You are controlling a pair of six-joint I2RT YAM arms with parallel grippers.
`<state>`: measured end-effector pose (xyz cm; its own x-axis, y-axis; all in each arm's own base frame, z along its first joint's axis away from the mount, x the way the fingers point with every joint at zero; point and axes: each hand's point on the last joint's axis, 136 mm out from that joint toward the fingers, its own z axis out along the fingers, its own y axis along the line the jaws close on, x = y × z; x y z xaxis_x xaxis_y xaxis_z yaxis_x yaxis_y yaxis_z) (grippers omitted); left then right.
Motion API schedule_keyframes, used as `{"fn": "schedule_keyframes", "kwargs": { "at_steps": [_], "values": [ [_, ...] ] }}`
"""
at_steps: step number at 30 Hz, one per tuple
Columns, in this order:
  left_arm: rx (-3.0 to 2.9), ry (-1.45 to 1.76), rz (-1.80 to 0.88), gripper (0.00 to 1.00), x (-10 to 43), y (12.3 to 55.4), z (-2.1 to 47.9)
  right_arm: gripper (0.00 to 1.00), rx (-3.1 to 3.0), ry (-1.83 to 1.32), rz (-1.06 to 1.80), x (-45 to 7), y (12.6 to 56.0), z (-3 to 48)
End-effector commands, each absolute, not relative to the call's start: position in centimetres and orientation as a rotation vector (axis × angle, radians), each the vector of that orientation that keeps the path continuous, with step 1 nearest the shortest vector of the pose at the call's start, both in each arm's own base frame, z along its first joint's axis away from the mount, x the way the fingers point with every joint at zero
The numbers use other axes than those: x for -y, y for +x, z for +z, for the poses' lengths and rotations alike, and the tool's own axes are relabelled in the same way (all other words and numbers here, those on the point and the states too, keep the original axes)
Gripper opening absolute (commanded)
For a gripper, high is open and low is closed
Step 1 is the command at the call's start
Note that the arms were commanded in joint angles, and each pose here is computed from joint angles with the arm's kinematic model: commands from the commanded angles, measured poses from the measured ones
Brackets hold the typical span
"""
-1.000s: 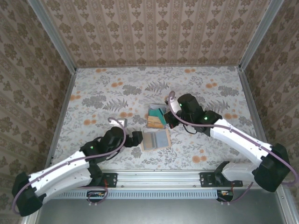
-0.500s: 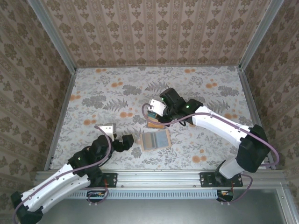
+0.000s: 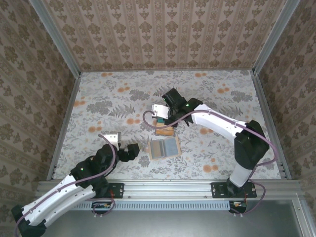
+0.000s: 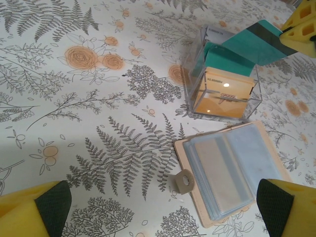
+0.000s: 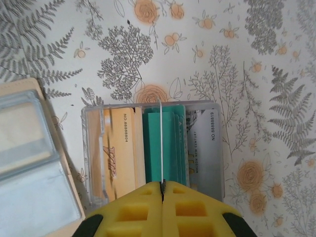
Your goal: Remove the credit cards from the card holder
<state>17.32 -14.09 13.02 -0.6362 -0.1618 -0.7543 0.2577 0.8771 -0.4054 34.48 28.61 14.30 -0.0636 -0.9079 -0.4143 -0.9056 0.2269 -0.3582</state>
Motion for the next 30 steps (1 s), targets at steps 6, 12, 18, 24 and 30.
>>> {"fn": "schedule_keyframes", "kwargs": {
  "at_steps": [6, 12, 18, 24, 30],
  "values": [
    [-2.180, 0.062, -0.547, 1.00, 12.9, 17.4, 12.4, 0.00, -2.014, -1.694, 0.015, -28.1, 35.4, 12.9],
    [-2.185, 0.057, -0.536, 1.00, 12.6, 17.5, 12.2, 0.00, -2.043, -1.699, 0.022, -27.8, 35.7, 11.6],
    [-2.188, 0.056, -0.540, 1.00, 12.6, 17.5, 12.1, 0.00, -2.067, -1.715, 0.018, -27.9, 35.8, 10.3],
    [-2.189, 0.058, -0.547, 1.00, 12.6, 17.4, 12.1, 0.23, -2.085, -1.702, 0.024, -28.2, 36.3, 10.0],
    [-2.191, 0.056, -0.553, 1.00, 12.7, 17.4, 12.0, 0.37, -2.085, -1.622, -0.064, -27.6, 37.9, 10.8]
  ]
}}
